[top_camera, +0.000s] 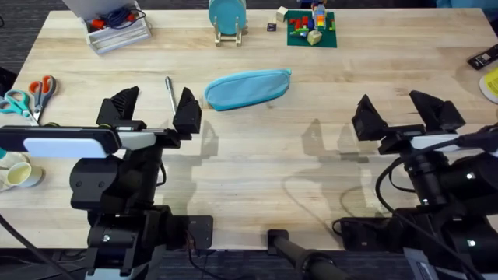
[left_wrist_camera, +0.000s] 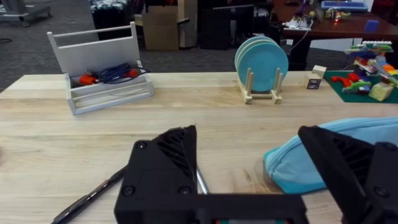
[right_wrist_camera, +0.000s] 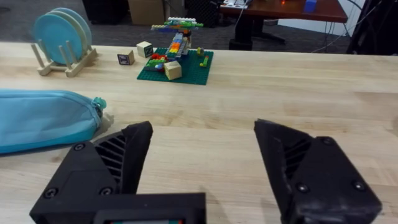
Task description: Unzip the bag, pick up the pens from the table one at a time and place them inside, then zip the bag closed.
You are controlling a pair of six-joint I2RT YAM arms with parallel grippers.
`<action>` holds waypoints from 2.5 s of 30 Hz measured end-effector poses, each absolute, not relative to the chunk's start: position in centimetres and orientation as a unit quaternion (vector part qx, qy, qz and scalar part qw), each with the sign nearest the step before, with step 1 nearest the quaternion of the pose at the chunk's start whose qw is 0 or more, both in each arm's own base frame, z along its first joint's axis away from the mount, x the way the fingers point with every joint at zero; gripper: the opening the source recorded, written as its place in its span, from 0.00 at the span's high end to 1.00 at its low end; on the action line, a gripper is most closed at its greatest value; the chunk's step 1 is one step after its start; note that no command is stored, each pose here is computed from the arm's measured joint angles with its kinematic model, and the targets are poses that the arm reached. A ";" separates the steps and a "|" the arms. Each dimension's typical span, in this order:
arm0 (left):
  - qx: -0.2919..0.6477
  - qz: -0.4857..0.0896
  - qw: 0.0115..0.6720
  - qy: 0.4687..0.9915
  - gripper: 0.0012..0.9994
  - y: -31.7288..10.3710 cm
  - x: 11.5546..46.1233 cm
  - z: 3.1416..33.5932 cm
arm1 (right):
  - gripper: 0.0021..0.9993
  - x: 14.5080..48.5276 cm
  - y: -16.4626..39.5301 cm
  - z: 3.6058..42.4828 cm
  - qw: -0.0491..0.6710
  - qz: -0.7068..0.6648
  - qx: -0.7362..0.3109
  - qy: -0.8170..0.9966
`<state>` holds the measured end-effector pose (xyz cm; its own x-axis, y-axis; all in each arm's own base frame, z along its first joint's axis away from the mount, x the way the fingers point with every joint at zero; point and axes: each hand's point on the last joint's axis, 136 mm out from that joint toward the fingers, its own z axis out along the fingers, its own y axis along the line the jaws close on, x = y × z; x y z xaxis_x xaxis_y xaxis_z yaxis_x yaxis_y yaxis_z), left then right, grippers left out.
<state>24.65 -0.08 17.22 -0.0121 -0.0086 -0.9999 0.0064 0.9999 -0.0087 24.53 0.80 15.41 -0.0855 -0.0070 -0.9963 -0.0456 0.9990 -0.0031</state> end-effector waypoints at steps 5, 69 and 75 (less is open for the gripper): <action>-0.001 -0.005 0.703 0.711 0.01 -0.1 24.7 17.2 | 0.00 24.5 0.9 15.4 0.676 0.015 -0.019 0.737; -0.027 -0.095 0.315 0.944 0.01 -2.7 30.7 21.2 | 0.00 33.3 4.0 19.8 0.298 0.080 -0.044 0.950; -0.029 -0.095 0.296 0.950 0.01 -2.7 31.2 20.0 | 0.00 33.5 4.4 18.7 0.282 0.083 -0.049 0.955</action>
<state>31.17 -2.70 19.97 -0.8232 -0.1118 -0.5567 0.0001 0.9804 -0.1970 33.52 4.44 18.74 -0.8364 -0.0463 -0.5462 -0.1403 0.9813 0.1316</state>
